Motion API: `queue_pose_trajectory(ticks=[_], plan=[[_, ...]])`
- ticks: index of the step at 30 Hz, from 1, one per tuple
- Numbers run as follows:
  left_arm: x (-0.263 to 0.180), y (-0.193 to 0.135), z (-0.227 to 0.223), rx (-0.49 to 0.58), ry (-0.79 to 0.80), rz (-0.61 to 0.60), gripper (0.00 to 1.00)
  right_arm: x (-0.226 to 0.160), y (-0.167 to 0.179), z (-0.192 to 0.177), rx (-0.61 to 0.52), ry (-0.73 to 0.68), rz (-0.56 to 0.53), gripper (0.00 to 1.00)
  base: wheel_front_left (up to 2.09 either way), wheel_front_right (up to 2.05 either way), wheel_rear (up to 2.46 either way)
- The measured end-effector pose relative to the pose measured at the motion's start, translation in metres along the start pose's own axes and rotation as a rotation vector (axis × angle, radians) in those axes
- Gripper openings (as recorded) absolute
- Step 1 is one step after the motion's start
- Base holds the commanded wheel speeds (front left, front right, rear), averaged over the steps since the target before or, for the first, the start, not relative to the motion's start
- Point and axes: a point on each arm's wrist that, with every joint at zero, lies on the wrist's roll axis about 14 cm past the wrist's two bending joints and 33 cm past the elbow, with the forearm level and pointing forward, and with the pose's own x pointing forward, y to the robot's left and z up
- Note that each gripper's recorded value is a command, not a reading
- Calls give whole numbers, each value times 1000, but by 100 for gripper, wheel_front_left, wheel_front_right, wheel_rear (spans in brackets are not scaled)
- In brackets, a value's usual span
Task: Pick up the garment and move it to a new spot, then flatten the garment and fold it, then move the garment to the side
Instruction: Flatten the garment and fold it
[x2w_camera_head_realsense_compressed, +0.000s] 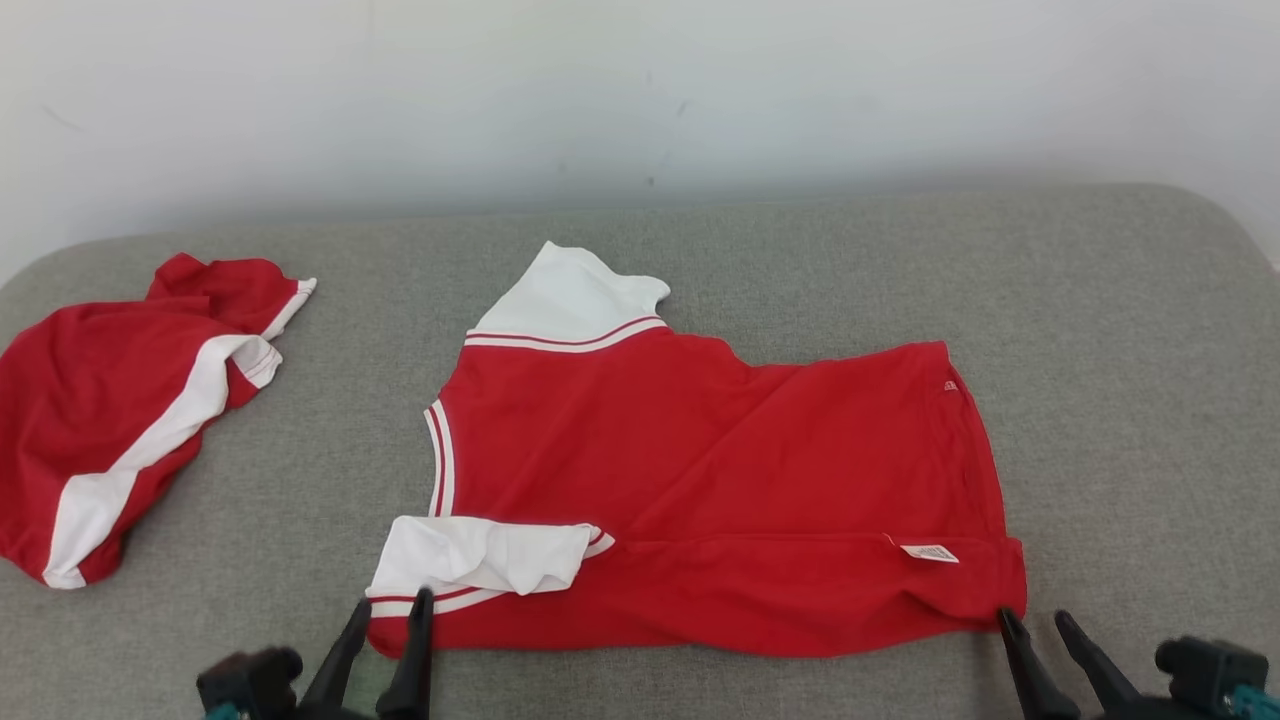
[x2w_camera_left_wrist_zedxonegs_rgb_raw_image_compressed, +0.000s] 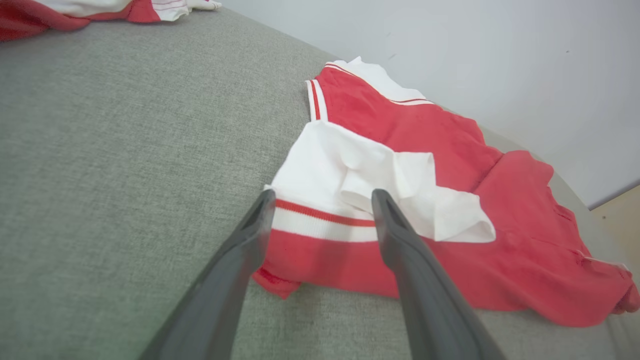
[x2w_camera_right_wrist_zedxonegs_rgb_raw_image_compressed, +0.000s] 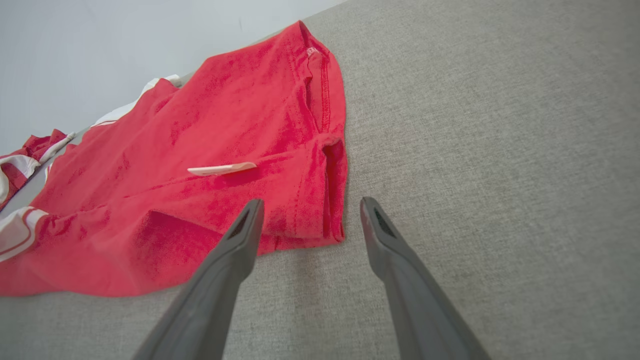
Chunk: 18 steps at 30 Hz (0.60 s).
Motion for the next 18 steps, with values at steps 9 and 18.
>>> queue_pose_trajectory(ticks=[9, 18], plan=[[-39, 15, -24, 115, 59, 40, 100, -18, -7, -18, -121, 55, 15, 100, 0, 0, 0], [-19, 18, -25, 168, 87, 24, 100, 8, -3, -20, -159, 90, 16, 100, 0, 0, 0]])
